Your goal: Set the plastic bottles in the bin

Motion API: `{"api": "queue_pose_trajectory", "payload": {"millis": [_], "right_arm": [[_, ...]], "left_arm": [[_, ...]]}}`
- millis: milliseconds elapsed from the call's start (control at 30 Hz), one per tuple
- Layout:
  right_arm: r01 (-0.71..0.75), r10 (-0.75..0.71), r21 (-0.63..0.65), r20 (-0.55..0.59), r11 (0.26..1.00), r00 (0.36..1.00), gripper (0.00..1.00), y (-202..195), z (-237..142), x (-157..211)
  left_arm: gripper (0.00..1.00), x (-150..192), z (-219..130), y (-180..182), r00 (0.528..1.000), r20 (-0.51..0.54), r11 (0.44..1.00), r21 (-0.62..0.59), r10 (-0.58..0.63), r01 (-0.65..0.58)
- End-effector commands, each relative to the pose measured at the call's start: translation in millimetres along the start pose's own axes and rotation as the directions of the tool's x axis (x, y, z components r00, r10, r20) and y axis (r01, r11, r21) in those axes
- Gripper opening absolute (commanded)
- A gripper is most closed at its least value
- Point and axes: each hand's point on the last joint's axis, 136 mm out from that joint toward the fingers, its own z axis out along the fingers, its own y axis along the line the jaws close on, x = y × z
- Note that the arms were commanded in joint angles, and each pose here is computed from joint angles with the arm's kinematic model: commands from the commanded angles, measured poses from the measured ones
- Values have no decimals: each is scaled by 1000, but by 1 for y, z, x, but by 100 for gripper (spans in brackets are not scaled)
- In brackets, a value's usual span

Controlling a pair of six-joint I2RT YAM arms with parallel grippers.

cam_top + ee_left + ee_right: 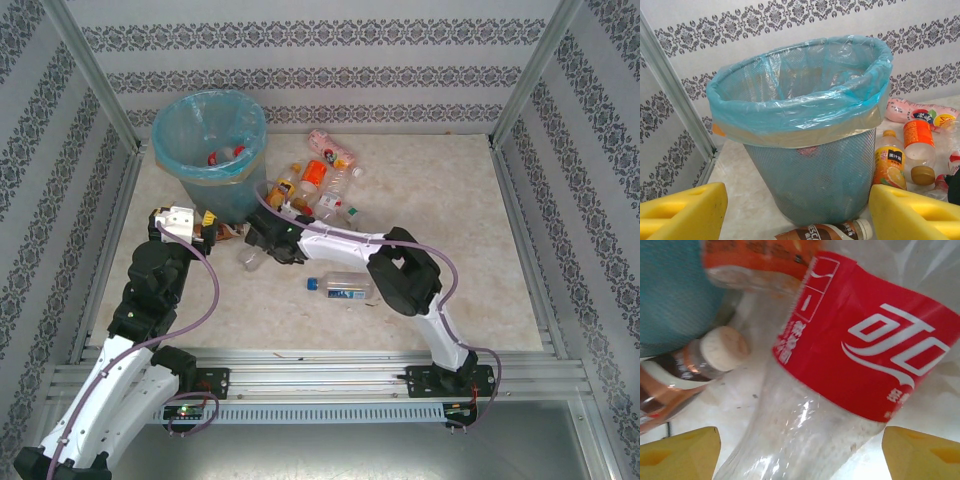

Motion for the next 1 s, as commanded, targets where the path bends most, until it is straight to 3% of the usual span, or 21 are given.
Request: {"api": "queue_pose_trajectory", "payload": {"millis": [0, 200, 367, 500, 800, 967], "right_arm": [[-27, 27, 63, 2, 998, 1000, 84, -23, 9, -1], [-22, 24, 78, -22, 997, 999, 78, -35, 9, 4], [-11, 14, 61, -42, 998, 999, 60, -41, 1, 8], [32, -32, 4, -64, 999, 997, 52, -32, -10, 15], [169, -176, -154, -39, 974, 984, 48, -6, -65, 29], [247, -256, -233, -7, 941, 967, 47, -3, -98, 39]], "left_arm": [[75, -9, -2, 1, 999, 41, 1000, -7, 3, -3], [75, -9, -3, 3, 999, 41, 1000, -15, 6, -5], [76, -10, -4, 3, 999, 43, 1000, -19, 5, -4], [76, -10, -3, 2, 999, 43, 1000, -13, 0, 0], [77, -20, -1, -3, 998, 30, 999, 23, -50, 49], [78, -38, 5, -15, 997, -26, 991, 107, -76, 79]]}}
